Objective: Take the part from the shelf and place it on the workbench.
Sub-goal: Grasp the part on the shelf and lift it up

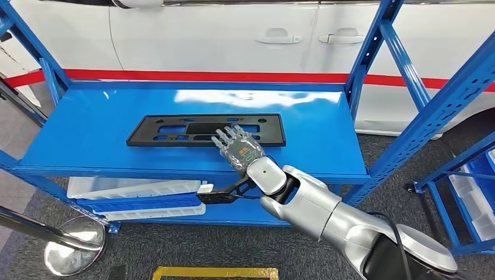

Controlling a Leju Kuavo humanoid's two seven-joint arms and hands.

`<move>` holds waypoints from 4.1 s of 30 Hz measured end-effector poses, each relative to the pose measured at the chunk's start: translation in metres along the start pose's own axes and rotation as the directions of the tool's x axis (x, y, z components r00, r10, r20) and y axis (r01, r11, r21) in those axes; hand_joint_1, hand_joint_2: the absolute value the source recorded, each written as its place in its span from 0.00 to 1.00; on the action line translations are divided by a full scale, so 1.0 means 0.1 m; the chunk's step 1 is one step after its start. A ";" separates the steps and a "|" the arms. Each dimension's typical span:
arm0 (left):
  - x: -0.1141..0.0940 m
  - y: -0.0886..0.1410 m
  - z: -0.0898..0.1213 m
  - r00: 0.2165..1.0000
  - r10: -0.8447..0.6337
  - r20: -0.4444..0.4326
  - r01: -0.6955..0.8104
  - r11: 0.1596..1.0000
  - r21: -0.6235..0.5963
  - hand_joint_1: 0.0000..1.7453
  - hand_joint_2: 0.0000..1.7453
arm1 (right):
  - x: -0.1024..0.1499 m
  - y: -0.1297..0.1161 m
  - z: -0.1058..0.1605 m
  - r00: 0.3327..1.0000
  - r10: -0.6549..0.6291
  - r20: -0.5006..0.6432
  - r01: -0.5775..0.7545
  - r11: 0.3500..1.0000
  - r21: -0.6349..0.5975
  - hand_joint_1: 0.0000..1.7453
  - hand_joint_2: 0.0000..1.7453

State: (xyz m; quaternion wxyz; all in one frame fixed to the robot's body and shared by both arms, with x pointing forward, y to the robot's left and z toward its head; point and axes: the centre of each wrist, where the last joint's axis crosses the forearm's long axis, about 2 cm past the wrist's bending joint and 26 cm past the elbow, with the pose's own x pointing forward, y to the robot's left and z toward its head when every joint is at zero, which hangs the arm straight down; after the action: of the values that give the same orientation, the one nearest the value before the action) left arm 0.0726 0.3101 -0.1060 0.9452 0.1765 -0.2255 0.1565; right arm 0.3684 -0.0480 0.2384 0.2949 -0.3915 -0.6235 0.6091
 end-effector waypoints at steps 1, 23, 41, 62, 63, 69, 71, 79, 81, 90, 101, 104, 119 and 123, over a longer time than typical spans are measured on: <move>0.01 0.00 0.00 1.000 0.001 0.002 -0.001 1.000 0.000 0.00 0.00 | 0.00 0.01 0.00 1.000 0.001 -0.005 -0.001 1.000 0.001 0.00 1.00; -0.02 -0.05 0.03 1.000 0.001 0.025 -0.001 1.000 -0.014 0.00 0.00 | -0.14 0.27 0.03 0.976 0.040 -0.212 -0.039 0.999 0.011 0.04 1.00; -0.03 -0.15 0.06 0.994 0.052 0.092 -0.043 0.994 -0.102 0.00 0.00 | -0.17 0.36 0.01 0.988 0.062 -0.142 -0.054 0.997 0.053 1.00 1.00; -0.04 -0.17 0.07 0.978 0.096 0.185 -0.068 0.986 -0.151 0.00 1.00 | -0.16 0.33 0.03 0.990 0.052 -0.134 -0.054 0.998 -0.010 1.00 1.00; -0.04 -0.17 0.07 0.978 0.095 0.186 -0.068 0.987 -0.148 0.00 1.00 | -0.17 0.32 0.03 0.989 0.050 -0.136 -0.053 0.998 -0.015 0.94 1.00; -0.05 -0.16 0.07 0.979 0.089 0.185 -0.064 0.989 -0.135 0.00 1.00 | -0.23 0.31 0.06 0.987 0.023 -0.157 -0.035 0.996 -0.077 0.00 1.00; -0.04 -0.16 0.07 0.979 0.087 0.184 -0.063 0.989 -0.131 0.00 1.00 | -0.24 0.24 0.05 0.987 -0.003 -0.162 -0.018 0.991 -0.130 0.00 1.00; -0.05 -0.16 0.07 0.980 0.088 0.181 -0.066 0.990 -0.127 0.00 1.00 | -0.24 -0.01 0.03 0.986 -0.078 -0.148 0.036 0.964 -0.264 0.00 1.00; -0.05 -0.16 0.07 0.980 0.092 0.178 -0.070 0.990 -0.126 0.00 0.50 | -0.21 -0.07 0.04 0.986 -0.094 -0.136 0.051 0.956 -0.287 0.00 1.00; -0.04 -0.17 0.07 0.980 0.097 0.175 -0.077 0.990 -0.114 0.00 0.00 | -0.15 -0.26 0.05 0.988 -0.110 -0.112 0.071 0.951 -0.302 0.00 1.00; -0.06 -0.22 0.09 0.984 0.097 0.150 -0.081 0.990 -0.112 0.00 0.00 | -0.14 -0.03 0.12 0.988 -0.062 -0.139 0.039 0.986 -0.161 0.00 0.00; -0.05 -0.23 0.10 0.984 0.096 0.147 -0.080 0.990 -0.114 0.00 0.00 | -0.15 0.08 0.12 0.988 -0.055 -0.145 0.039 0.993 -0.114 0.00 0.00; -0.05 -0.26 0.10 0.986 0.098 0.134 -0.083 0.990 -0.116 0.00 0.00 | -0.10 0.33 0.13 0.987 -0.032 -0.160 0.036 0.999 0.019 0.00 0.00; -0.06 -0.26 0.11 0.986 0.095 0.134 -0.079 0.989 -0.122 0.00 0.00 | -0.11 0.35 0.12 0.986 -0.026 -0.166 0.032 0.999 0.033 0.00 0.00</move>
State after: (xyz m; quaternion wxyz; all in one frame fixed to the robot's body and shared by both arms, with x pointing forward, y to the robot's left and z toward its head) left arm 0.0732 0.2813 -0.1066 0.9281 0.1217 -0.3073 0.1715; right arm 0.3679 -0.0653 0.2043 0.3614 -0.4263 -0.5914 0.5813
